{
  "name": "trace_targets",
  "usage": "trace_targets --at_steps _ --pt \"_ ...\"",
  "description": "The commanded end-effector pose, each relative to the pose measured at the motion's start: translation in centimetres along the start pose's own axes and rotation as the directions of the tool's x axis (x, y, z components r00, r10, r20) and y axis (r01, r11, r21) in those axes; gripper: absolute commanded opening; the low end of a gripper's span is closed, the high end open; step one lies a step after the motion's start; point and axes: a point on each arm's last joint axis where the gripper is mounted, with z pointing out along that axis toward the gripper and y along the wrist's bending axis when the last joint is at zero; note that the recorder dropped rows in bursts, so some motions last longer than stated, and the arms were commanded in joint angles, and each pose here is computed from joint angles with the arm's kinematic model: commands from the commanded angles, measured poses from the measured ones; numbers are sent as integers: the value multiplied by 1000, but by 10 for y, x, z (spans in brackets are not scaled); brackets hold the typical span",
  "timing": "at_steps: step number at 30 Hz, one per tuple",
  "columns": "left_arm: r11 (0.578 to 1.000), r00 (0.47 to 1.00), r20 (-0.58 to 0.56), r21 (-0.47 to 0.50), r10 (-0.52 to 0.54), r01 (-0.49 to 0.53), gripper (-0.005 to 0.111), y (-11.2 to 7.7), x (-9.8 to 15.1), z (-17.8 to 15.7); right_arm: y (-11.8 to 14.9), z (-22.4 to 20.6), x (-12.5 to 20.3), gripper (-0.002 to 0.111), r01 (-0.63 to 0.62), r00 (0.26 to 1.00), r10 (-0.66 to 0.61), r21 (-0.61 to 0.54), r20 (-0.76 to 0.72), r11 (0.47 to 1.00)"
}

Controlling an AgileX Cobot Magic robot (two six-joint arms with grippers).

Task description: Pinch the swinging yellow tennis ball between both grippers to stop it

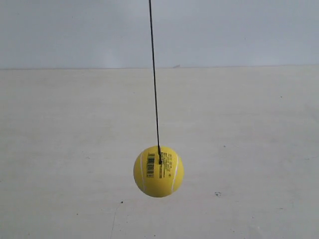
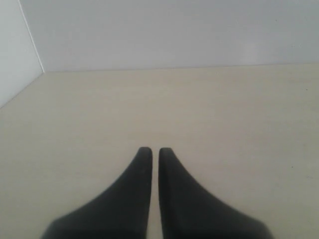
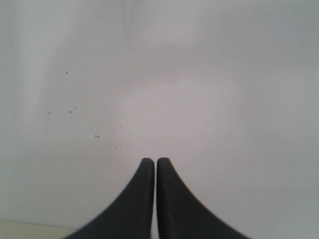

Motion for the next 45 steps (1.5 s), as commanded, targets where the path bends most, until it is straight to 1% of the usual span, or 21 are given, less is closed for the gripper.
trace_targets --at_steps 1,17,20,21,27,29,32,35,38,39,40,41,43,45 --pt "1000 1000 -6 0 -1 1 5 0 1 0 0 -1 1 0 -4 1000 4 -4 2 1000" --pt "1000 1000 -6 0 -1 1 5 0 1 0 0 -1 1 0 -4 1000 4 -1 -1 1000" --pt "1000 1000 -6 0 -1 1 5 0 1 0 0 -1 2 0 77 997 -77 0 -3 997" --pt "1000 1000 -6 0 -1 1 5 0 1 0 0 -1 2 0 85 996 -85 0 -2 996" --pt "1000 1000 -6 0 -1 1 5 0 1 0 -2 -1 1 0 72 997 -72 17 11 997" --pt "1000 1000 -6 0 -1 1 5 0 1 0 -3 -1 2 0 91 996 -92 23 20 996" --pt "1000 1000 -6 0 -1 1 5 0 1 0 -4 -2 10 0 154 988 -154 30 16 988" --pt "1000 1000 -6 0 -1 1 5 0 1 0 -7 -4 24 0 212 977 -213 33 22 977" --pt "1000 1000 -6 0 -1 1 5 0 1 0 -12 -7 37 0 202 978 -205 71 28 977" --pt "1000 1000 -6 0 -1 1 5 0 1 0 -13 -7 36 0 196 979 -201 89 42 976" --pt "1000 1000 -6 0 -1 1 5 0 1 0 -15 -7 36 0 195 979 -199 105 33 975" --pt "1000 1000 -6 0 -1 1 5 0 1 0 -17 -7 41 0 200 980 -199 117 -25 973" --pt "1000 1000 -6 0 -1 1 5 0 1 0 -18 -8 44 0 264 964 -257 116 -68 958" --pt "1000 1000 -6 0 -1 1 5 0 1 0 -18 -8 47 0 286 956 -276 114 -99 951"
